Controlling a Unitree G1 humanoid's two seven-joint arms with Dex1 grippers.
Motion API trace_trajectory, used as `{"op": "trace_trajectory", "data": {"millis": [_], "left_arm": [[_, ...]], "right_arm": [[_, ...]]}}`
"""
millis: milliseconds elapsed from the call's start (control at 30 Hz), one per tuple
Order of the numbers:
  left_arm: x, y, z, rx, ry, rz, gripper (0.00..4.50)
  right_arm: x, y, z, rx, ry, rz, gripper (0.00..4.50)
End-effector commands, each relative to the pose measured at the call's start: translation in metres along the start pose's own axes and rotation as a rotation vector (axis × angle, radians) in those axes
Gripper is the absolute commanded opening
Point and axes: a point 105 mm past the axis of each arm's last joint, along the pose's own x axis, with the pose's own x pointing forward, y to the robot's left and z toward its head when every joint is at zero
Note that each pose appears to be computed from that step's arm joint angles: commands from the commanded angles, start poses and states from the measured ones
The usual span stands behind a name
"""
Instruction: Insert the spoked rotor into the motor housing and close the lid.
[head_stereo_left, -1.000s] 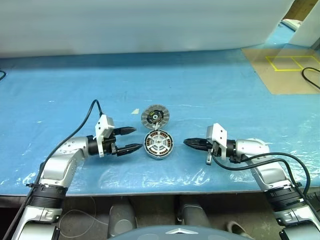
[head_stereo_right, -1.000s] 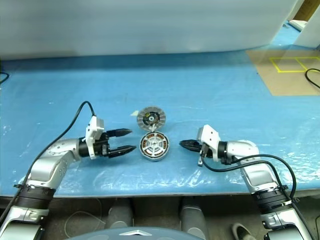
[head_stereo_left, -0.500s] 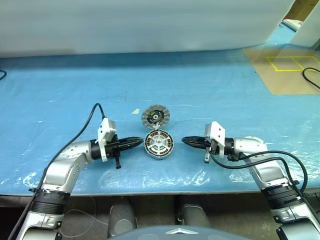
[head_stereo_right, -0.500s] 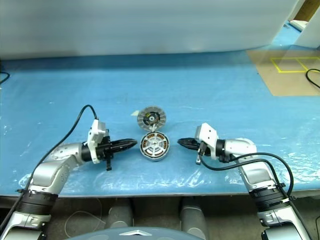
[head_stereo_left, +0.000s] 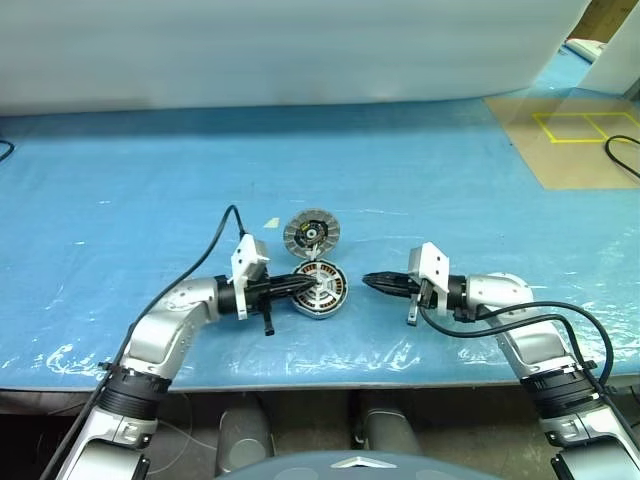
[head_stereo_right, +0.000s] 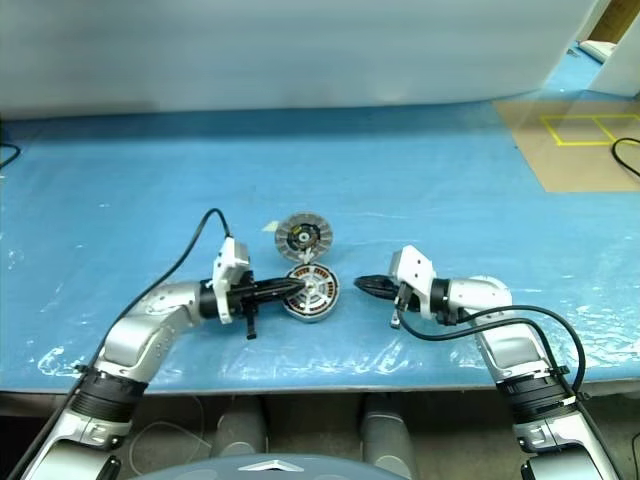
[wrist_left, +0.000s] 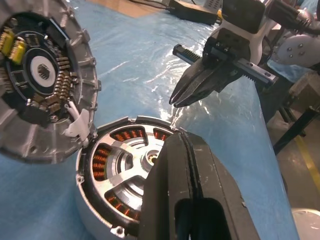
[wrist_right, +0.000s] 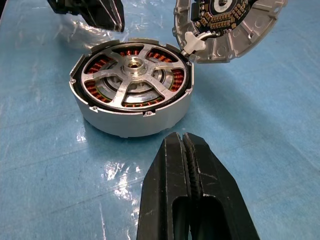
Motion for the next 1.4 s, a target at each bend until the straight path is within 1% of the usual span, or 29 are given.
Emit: {"op": "trace_trajectory", "data": {"millis": [33,67,167,300,367,433,567,733,867,1033,1167,1400], "left_arm": [[0.008,0.002,-0.001,0.028,0.026,0.010,0.02],[0.010,0.002,-0.002,0.029,0.035,0.008,0.02],[0.014,0.005,-0.021,0.055,0.162,0.039,0.02],[0.014,0.008,-0.030,0.048,0.225,0.055,0.02],[0.014,0.008,-0.033,0.044,0.237,0.053,0.02],[0.014,0.007,-0.032,0.045,0.227,0.050,0.02],[0.011,0.002,-0.017,0.038,0.135,0.013,0.02],[-0.002,0.003,0.004,0.059,0.003,0.016,0.02],[-0.017,0.006,0.016,0.043,-0.062,0.042,0.02],[-0.041,0.011,0.019,0.027,-0.072,0.075,0.02],[-0.059,0.020,0.019,0.031,-0.074,0.126,0.02],[-0.070,0.049,0.018,0.087,-0.058,0.220,0.02]], "right_arm": [[0.002,0.000,0.011,-0.034,-0.029,0.001,0.00],[0.002,0.000,0.011,-0.034,-0.030,0.001,0.00],[0.003,0.002,0.011,-0.033,-0.033,0.000,0.00],[0.003,0.001,0.011,-0.032,-0.034,-0.004,0.00],[0.003,0.002,0.011,-0.032,-0.035,-0.005,0.00],[0.004,0.001,0.011,-0.033,-0.036,-0.006,0.00],[0.004,0.002,0.012,-0.036,-0.039,-0.005,0.00],[0.005,0.002,0.013,-0.035,-0.045,0.000,0.00],[0.004,0.002,0.015,-0.017,-0.068,0.006,0.00],[0.001,0.006,0.025,0.016,-0.119,0.026,0.00],[-0.002,0.012,0.033,0.050,-0.153,0.065,0.00],[-0.005,0.027,0.036,0.073,-0.172,0.120,0.00]]}}
